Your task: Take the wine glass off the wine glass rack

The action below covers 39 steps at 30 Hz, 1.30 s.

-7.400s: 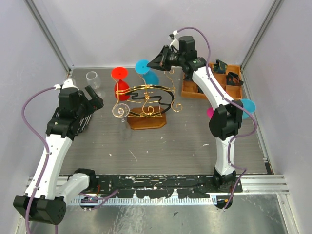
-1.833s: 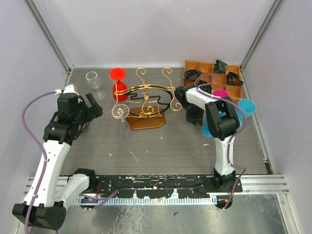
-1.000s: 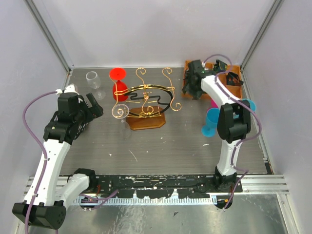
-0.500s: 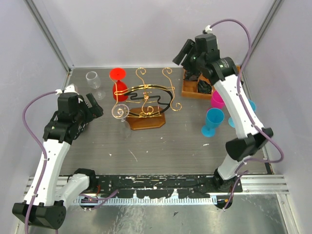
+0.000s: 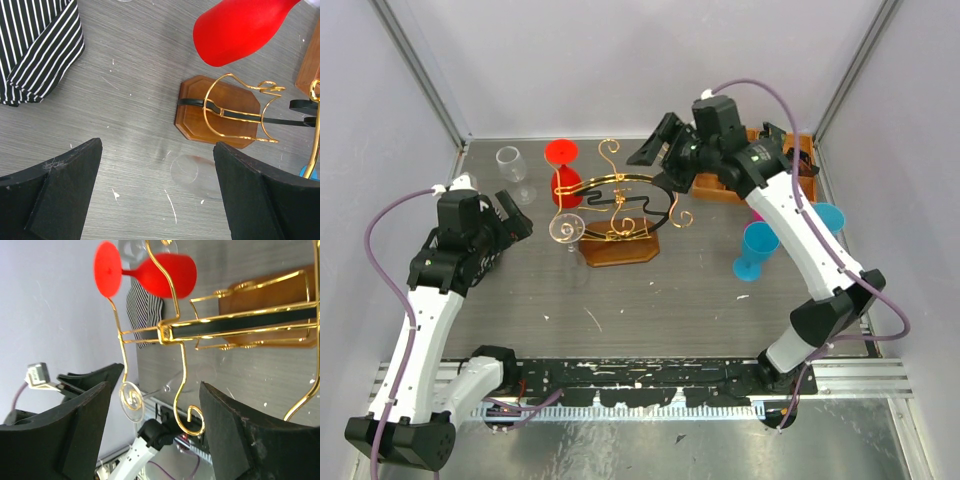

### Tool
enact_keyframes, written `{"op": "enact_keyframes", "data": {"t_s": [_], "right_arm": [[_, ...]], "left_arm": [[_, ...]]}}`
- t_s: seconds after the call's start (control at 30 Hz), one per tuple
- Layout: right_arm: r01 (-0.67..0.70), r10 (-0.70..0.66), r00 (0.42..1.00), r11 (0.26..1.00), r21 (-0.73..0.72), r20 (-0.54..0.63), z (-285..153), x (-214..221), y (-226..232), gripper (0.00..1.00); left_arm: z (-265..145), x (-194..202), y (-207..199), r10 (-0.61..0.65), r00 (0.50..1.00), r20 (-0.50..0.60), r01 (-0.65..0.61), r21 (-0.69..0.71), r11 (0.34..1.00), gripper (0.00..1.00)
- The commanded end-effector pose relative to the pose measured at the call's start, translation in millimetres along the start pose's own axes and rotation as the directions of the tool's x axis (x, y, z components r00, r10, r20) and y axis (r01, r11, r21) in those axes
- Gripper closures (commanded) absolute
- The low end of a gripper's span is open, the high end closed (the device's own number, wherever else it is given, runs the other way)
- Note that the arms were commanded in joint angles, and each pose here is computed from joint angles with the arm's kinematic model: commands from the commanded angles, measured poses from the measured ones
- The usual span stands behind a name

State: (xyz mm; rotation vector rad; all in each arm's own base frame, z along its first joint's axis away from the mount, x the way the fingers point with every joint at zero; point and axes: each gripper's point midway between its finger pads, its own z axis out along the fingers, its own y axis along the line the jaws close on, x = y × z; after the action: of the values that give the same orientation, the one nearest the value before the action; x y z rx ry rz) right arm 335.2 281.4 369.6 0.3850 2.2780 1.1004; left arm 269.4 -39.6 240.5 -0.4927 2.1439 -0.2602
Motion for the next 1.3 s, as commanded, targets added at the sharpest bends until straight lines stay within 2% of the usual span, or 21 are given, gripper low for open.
{"op": "enact_keyframes", "data": {"t_s": [0.0,0.37,0.7,0.97,1.27], "right_arm": [[-0.028,0.027,0.999,0.999,-0.033,-0.035,9.4,10.3,6.9,0.23],[-0.059,0.064,0.994,0.996,0.062,-0.085,61.5,18.1,-24.7,0.23],[-0.022,0.028,0.998,0.993,0.112,-0.05,84.3,-26.4,-29.2,0.24],[0.011,-0.007,0.999,0.994,0.11,-0.037,88.7,-68.0,-46.3,0.33],[0.044,-0.046,0.998,0.998,-0.051,-0.042,100.0,-111.0,-42.6,0.53]], "left_arm": [[-6.4,-6.8,-2.9,-0.005,1.0,0.029,0.005,0.016,1.0,0.0],[-5.6,-5.9,0.4,0.015,0.999,0.031,-0.015,0.004,1.0,0.0],[-7.7,-10.0,3.4,0.046,0.998,0.042,-0.045,-0.012,0.999,0.01],[-3.0,-7.8,0.9,0.039,0.999,0.03,-0.039,-0.002,0.999,0.02],[-3.1,-8.7,0.0,0.038,0.999,0.025,-0.038,-0.004,0.999,0.01]]}}
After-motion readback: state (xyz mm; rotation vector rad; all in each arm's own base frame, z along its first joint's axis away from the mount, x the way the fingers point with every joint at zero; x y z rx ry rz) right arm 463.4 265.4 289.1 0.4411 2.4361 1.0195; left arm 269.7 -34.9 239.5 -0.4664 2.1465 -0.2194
